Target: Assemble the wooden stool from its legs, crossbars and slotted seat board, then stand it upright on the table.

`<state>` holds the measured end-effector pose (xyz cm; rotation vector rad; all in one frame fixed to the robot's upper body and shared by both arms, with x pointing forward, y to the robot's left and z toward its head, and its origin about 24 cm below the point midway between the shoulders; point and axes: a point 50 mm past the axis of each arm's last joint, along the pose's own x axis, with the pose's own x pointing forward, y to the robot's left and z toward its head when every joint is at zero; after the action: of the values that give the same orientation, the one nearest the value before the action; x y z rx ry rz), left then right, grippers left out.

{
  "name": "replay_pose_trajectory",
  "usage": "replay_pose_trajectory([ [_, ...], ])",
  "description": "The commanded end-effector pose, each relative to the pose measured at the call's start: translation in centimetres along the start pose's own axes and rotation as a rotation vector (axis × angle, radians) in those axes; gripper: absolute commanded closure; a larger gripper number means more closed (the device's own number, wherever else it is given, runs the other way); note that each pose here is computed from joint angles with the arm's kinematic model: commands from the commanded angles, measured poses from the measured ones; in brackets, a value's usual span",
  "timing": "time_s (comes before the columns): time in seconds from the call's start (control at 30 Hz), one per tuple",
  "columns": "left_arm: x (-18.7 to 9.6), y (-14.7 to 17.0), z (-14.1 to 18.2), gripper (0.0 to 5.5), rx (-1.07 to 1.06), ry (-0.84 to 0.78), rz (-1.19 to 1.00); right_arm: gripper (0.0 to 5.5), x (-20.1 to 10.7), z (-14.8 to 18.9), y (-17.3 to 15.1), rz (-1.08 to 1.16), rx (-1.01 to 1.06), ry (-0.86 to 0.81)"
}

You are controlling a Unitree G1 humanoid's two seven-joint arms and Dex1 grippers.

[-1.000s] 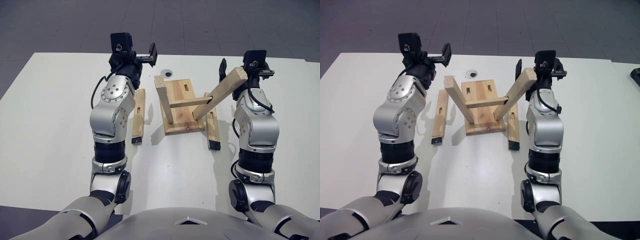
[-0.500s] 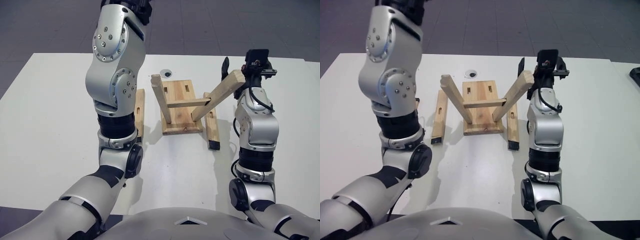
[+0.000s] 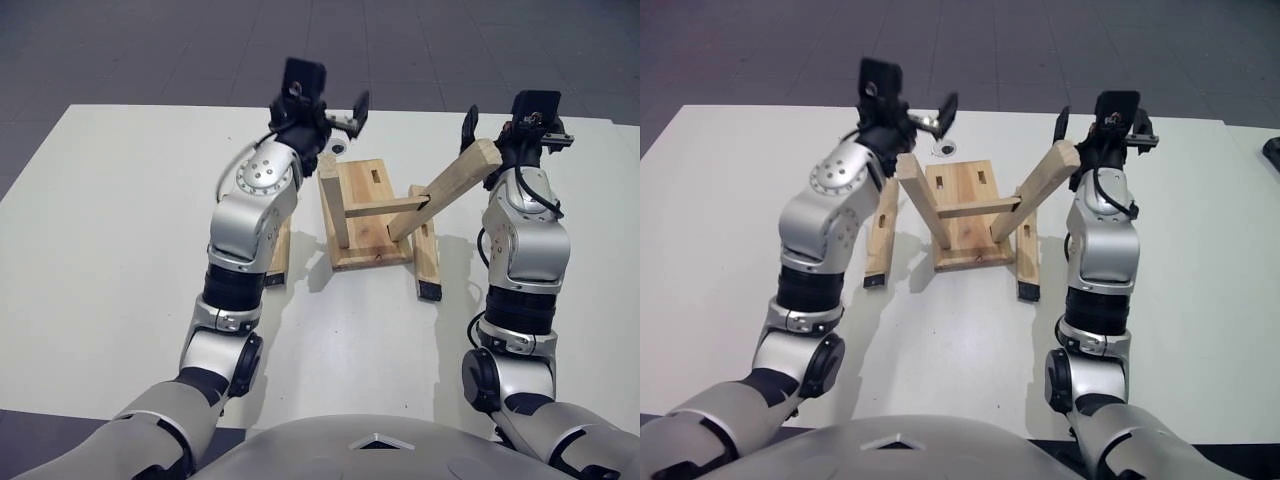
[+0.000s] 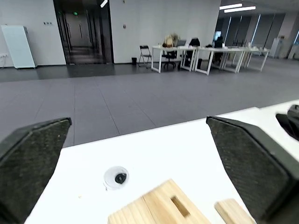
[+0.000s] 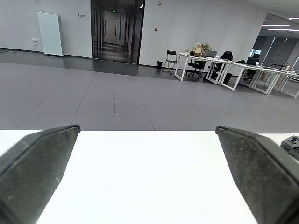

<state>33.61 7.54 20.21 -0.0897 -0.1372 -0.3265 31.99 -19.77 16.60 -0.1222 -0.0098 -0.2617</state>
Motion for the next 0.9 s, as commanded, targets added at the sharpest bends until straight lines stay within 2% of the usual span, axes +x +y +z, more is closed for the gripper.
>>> replay_pose_trajectory([
  [0.03,-1.6,4.7,-0.3,0.13,-0.112,-0.009,0.34,0.1,0.0,-1.1,-1.1,-0.097,0.003,0.056],
  [0.13,-4.5,8.6,-1.0,0.13,-0.125,0.043,0.656,0.1,-0.5,-1.9,-4.7,-0.338,0.008,0.095],
  [0.17,-5.5,8.9,-1.1,0.13,-0.108,0.063,0.659,0.1,-0.9,-2.3,-6.0,-0.403,0.019,0.119],
  [0.2,-5.8,8.2,-0.9,0.13,-0.074,0.079,0.568,0.1,-1.3,-2.5,-6.6,-0.425,0.028,0.135],
  [0.27,-6.2,5.3,-0.1,0.13,-0.003,0.1,0.316,0.1,-1.7,-2.1,-5.8,-0.333,0.019,0.12],
  [0.37,-7.8,0.2,0.4,0.13,0.122,0.147,-0.084,0.1,-3.4,-0.6,-1.3,-0.039,0.035,0.067],
  [0.43,-8.1,-1.2,-0.2,0.13,0.169,0.203,-0.162,0.1,-5.0,0.2,1.6,0.117,0.069,0.053],
  [0.53,-6.1,0.8,-3.7,0.13,0.14,0.349,0.149,0.1,-6.1,-0.5,2.9,0.108,0.015,0.1],
  [0.67,-6.5,3.1,-2.2,0.13,0.023,0.204,0.192,0.1,-5.2,-1.1,0.5,-0.04,-0.032,0.127],
  [0.8,-7.9,9.6,-1.1,0.13,0.02,0.134,0.352,0.1,-4.6,-1.8,-2.2,-0.171,-0.027,0.165],
  [0.83,-8.4,10.2,-0.9,0.13,0.018,0.126,0.318,0.1,-4.6,-1.9,-2.3,-0.172,-0.024,0.17],
  [0.9,-9.3,9.5,-0.5,0.13,0.044,0.126,0.14,0.1,-4.7,-1.8,-2.0,-0.146,-0.015,0.161],
])
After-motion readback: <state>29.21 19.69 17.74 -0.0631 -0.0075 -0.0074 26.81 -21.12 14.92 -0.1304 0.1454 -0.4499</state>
